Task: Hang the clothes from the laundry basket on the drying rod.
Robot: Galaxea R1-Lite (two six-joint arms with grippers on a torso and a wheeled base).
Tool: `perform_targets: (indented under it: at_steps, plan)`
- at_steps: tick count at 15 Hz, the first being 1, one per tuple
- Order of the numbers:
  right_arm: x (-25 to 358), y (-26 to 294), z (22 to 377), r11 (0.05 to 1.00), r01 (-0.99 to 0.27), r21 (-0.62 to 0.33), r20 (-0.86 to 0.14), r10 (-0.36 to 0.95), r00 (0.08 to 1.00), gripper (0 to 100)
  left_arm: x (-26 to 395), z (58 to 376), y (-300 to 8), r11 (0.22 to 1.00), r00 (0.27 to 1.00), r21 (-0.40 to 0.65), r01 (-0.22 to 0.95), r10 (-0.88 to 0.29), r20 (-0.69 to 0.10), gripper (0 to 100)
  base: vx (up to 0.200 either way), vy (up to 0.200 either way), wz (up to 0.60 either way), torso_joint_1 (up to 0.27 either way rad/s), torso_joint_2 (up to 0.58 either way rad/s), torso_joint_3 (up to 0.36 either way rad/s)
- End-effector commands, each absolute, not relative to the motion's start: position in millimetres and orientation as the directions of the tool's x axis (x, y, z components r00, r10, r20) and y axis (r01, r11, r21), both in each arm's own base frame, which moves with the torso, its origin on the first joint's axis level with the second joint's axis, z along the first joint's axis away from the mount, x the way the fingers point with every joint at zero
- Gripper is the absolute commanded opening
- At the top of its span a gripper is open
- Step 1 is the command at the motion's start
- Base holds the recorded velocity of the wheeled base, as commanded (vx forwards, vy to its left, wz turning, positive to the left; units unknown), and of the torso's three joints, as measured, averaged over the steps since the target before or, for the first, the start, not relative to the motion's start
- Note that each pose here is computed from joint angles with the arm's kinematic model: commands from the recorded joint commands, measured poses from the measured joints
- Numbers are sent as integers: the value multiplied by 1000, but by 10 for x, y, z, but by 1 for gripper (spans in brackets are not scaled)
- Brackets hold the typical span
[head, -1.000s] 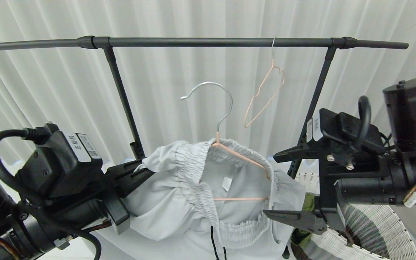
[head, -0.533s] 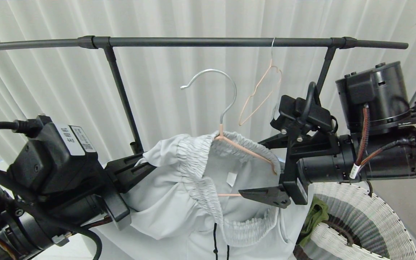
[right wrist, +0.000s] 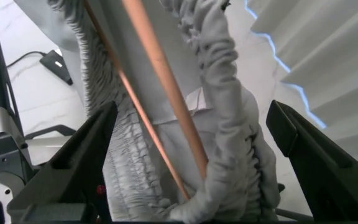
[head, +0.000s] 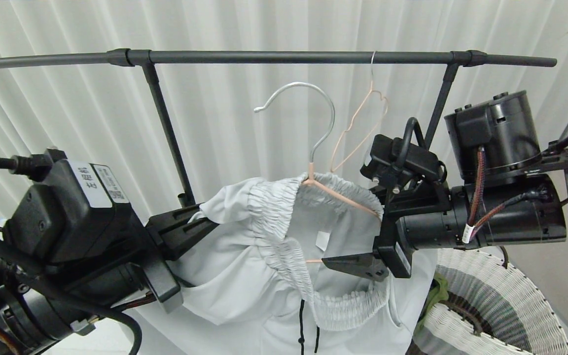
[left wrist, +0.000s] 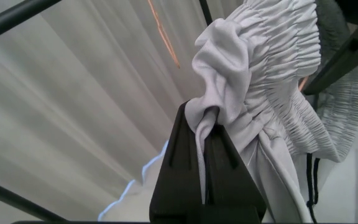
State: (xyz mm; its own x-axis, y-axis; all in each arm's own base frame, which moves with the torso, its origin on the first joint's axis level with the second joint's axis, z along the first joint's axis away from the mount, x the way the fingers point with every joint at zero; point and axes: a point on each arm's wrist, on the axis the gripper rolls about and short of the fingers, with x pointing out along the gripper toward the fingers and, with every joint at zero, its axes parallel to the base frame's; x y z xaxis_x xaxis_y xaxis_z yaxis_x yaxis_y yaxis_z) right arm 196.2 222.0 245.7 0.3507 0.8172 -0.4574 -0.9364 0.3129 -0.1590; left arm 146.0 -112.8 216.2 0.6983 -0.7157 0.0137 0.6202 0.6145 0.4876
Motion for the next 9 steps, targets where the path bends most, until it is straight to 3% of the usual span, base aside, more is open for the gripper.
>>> perform_targets:
  at_steps: [1,6,9]
  plan:
    - [1968,2216,2456,316,-935,-163,-458,815,355,0,1459,2162,-1133,612,696,488,622,-718,14,0,0,0,0,0,0,0]
    - [2032,2181,2496,346,-919,-191,-422,816,395,0,1460,2151,-1134,611,697,490,622,-717,9,0,0,0,0,0,0,0]
    - [2069,2149,2524,340,-899,-276,-402,809,429,0,1455,2157,-1129,609,699,504,613,-715,12,0,0,0,0,0,0,0]
